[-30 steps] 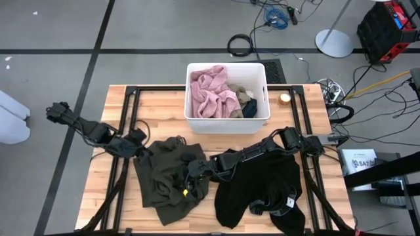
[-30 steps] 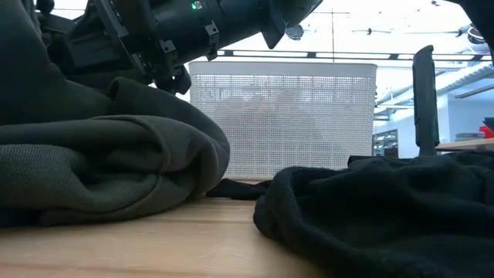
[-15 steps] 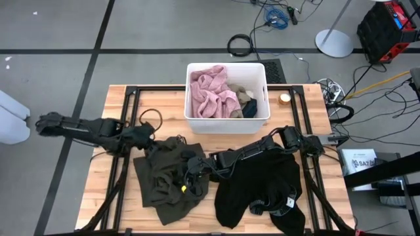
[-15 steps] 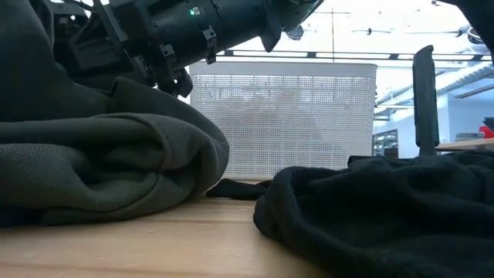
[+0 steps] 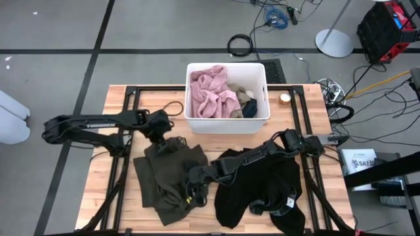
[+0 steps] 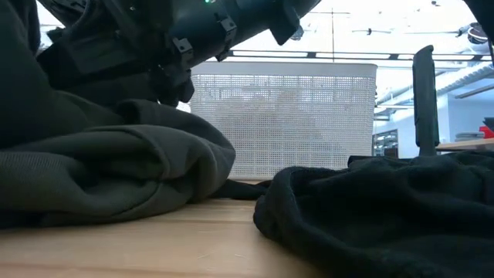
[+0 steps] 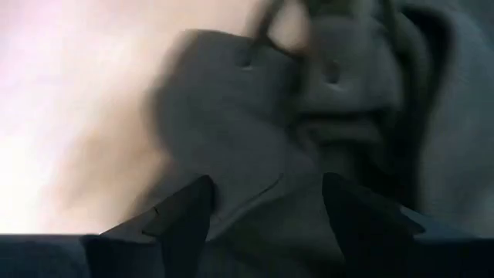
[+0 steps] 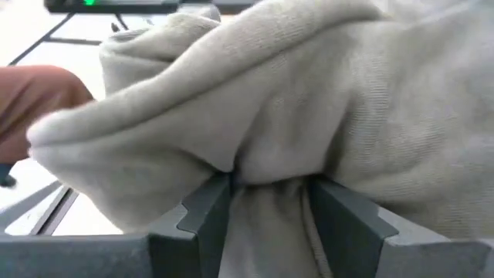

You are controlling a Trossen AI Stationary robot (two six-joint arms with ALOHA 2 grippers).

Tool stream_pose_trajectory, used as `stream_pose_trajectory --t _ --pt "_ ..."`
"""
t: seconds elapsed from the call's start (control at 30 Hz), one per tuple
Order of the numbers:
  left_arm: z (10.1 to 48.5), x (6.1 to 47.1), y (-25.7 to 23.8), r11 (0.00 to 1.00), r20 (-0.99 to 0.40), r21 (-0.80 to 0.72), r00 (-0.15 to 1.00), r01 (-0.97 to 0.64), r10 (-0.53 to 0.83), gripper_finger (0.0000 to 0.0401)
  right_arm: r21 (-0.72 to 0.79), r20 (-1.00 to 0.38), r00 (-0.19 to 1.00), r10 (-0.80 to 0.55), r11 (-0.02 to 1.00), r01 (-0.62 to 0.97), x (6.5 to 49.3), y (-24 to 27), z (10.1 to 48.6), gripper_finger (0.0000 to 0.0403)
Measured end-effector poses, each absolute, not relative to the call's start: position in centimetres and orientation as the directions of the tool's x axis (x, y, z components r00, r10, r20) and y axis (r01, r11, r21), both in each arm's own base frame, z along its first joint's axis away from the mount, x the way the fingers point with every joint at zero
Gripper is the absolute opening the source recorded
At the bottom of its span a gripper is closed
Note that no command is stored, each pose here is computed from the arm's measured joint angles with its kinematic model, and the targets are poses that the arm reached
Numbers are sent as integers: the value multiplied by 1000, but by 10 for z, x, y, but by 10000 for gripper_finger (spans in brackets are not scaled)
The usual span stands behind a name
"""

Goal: Sort clothes
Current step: Fold the gray jacket

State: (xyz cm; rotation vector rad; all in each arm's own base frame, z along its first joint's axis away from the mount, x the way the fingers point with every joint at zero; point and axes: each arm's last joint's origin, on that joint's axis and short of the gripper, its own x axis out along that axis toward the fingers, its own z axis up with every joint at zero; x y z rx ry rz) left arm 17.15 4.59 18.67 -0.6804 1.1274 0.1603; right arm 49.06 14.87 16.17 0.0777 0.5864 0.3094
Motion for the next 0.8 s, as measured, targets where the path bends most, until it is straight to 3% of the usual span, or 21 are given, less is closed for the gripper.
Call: stream_pose_trajectory --t 0.27,0.57,0.7,0.8 --pt "180 192 48 797 -795 -517 521 -312 -312 254 170 -569 769 293 956 -239 487 153 158 167" --pt "152 192 39 751 -782 -598 410 -281 -469 252 170 -601 774 201 978 -122 488 143 155 167" --pt "141 195 35 772 -799 -583 351 -251 -489 220 143 -587 793 162 985 -95 488 144 158 167" --pt "134 195 34 779 -807 -577 317 -247 -498 160 137 -579 801 153 986 -89 487 143 165 167"
